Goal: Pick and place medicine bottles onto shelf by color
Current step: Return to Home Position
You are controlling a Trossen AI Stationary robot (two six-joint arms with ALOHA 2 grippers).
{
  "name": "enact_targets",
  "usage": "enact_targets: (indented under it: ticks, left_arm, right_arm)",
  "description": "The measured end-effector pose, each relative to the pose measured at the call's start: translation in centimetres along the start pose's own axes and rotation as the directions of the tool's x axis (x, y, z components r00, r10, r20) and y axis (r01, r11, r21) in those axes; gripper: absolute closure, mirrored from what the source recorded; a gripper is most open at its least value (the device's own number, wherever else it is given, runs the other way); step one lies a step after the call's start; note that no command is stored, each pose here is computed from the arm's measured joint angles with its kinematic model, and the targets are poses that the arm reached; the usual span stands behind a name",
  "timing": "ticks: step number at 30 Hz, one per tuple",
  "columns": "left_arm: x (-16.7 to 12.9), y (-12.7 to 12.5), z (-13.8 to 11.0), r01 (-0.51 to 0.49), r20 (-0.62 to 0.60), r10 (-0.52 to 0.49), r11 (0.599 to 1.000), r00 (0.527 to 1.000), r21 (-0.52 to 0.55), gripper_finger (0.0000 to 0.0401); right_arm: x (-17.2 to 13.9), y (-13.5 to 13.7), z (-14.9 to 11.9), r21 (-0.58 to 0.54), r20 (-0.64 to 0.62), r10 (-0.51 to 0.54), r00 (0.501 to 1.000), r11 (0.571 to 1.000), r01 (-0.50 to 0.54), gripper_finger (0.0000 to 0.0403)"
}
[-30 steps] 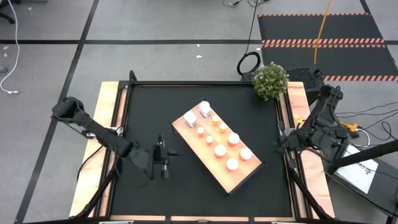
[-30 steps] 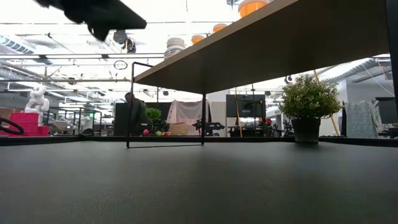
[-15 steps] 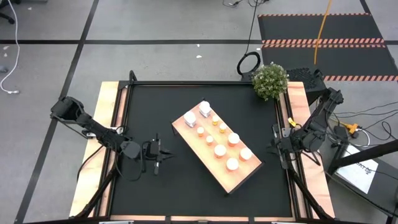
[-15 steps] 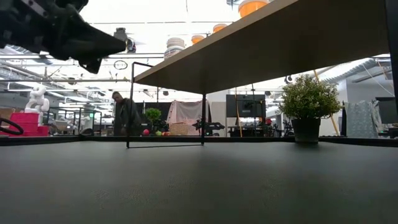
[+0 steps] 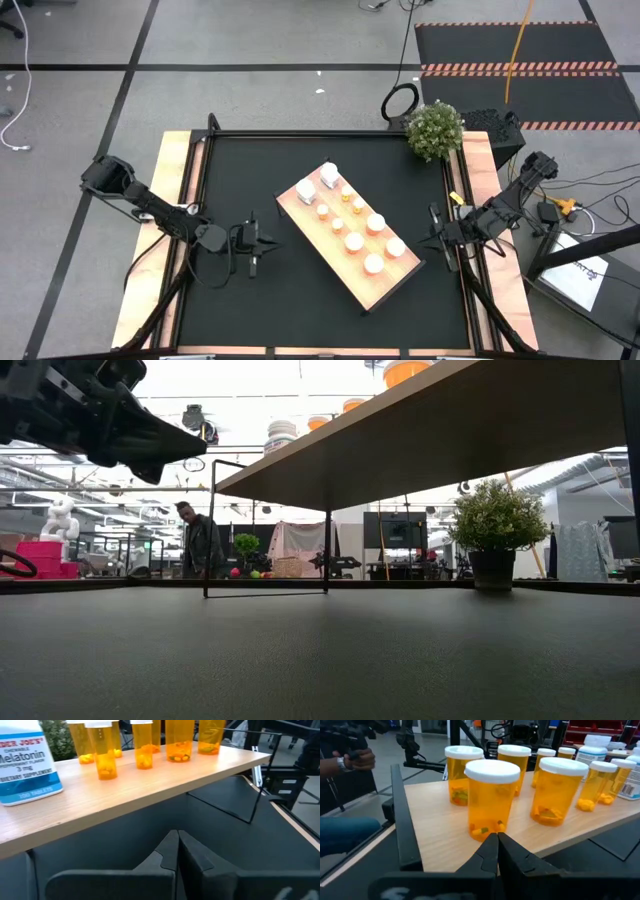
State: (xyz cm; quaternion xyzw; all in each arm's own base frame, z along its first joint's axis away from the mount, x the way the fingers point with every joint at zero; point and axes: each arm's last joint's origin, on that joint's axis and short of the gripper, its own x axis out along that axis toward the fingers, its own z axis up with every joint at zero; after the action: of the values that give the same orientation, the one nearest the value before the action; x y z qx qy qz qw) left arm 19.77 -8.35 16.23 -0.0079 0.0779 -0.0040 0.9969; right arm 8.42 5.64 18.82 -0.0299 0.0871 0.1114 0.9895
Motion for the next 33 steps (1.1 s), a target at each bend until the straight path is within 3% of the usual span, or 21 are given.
enact_targets:
  ticks: [28, 33]
  left_arm:
    - [0.0, 0.1, 0.0, 0.000, 0.000, 0.000, 1.000, 1.000, 0.005, 0.0388]
    - [0.0, 0.1, 0.4, 0.003, 0.029, -0.003, 1.000, 1.000, 0.005, 0.0398]
  right_arm:
    - [-1.1, -2.0, 0.1, -0.069, 0.120, 0.002, 0.993, 0.998, 0.006, 0.0403]
    - [-1.1, -2.1, 0.1, -0.074, 0.116, -0.046, 0.992, 0.996, 0.055, 0.0403]
